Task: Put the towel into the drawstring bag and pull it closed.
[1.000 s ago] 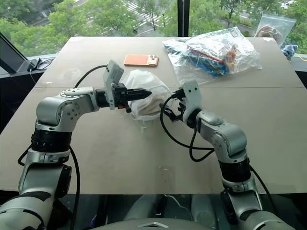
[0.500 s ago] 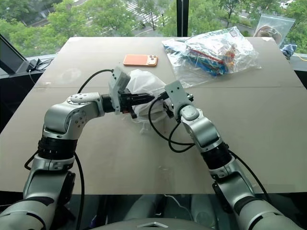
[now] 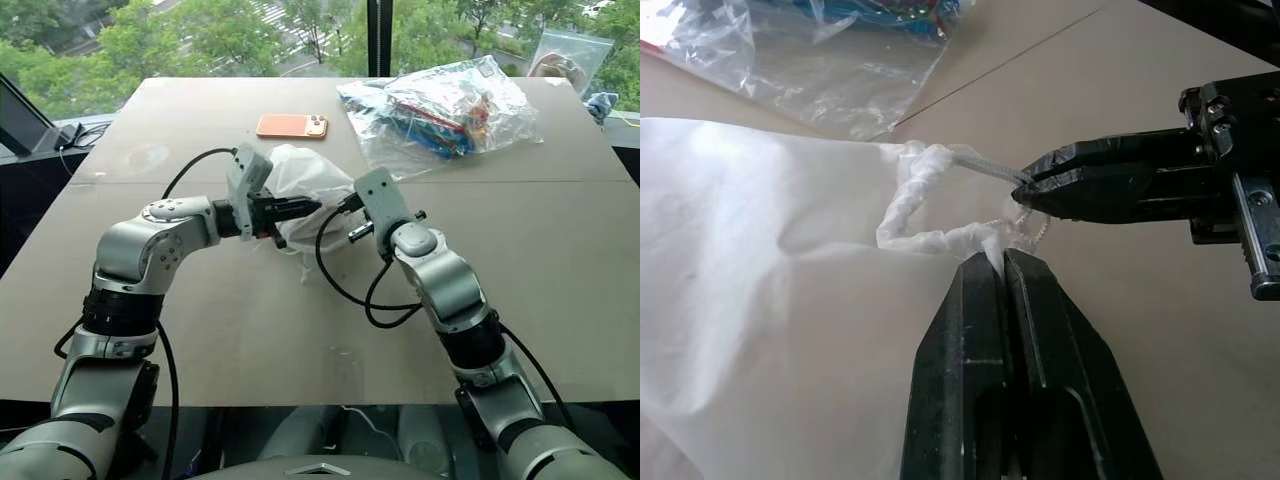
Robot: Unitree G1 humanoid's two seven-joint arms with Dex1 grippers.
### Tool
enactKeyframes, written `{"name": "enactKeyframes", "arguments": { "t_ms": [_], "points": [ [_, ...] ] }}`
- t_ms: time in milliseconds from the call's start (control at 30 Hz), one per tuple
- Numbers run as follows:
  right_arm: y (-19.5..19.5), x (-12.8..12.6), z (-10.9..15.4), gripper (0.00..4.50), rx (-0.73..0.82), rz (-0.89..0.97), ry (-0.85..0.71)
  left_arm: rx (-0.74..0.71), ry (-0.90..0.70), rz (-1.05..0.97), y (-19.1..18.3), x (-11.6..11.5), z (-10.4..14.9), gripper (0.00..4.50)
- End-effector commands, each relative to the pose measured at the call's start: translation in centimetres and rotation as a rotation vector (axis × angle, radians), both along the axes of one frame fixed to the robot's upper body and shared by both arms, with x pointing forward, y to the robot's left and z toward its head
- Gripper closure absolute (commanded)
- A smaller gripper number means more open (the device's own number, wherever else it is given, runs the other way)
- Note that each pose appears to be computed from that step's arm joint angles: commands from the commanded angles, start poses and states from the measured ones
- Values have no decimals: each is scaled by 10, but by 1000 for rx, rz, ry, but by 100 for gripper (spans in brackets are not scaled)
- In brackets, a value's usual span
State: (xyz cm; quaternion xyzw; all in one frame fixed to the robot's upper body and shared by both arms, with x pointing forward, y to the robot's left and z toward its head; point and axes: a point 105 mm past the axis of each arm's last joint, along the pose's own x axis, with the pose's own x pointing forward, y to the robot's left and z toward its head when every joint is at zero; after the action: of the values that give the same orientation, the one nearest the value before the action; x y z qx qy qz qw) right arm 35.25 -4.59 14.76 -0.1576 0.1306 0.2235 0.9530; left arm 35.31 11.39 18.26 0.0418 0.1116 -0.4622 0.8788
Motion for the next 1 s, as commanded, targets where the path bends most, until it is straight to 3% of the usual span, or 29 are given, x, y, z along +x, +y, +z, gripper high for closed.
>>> {"name": "enactKeyframes", "arguments": {
  "t_ms": [33,133,300,400,567,833,1000],
  "points": [
    [-4,-1,12,447,18,2,-45,-2,-51,-7,-1,0,11,450],
    [-9,0,13,447,20,-13,-52,-14,-44,-3,-1,0,11,450],
    [-5,-14,23,447,235,98,25,-13,-41,0,-1,0,10,450],
    [-11,-20,26,344,346,126,80,-16,-45,-1,-2,-1,12,450],
    [-10,-25,19,121,491,96,207,-16,-49,-10,-4,-2,12,450],
    [7,-23,6,121,588,74,314,-13,-50,-17,-6,-3,12,450],
    [11,-14,-4,121,572,44,332,-5,-54,-21,-7,-5,11,450]
  ]
}}
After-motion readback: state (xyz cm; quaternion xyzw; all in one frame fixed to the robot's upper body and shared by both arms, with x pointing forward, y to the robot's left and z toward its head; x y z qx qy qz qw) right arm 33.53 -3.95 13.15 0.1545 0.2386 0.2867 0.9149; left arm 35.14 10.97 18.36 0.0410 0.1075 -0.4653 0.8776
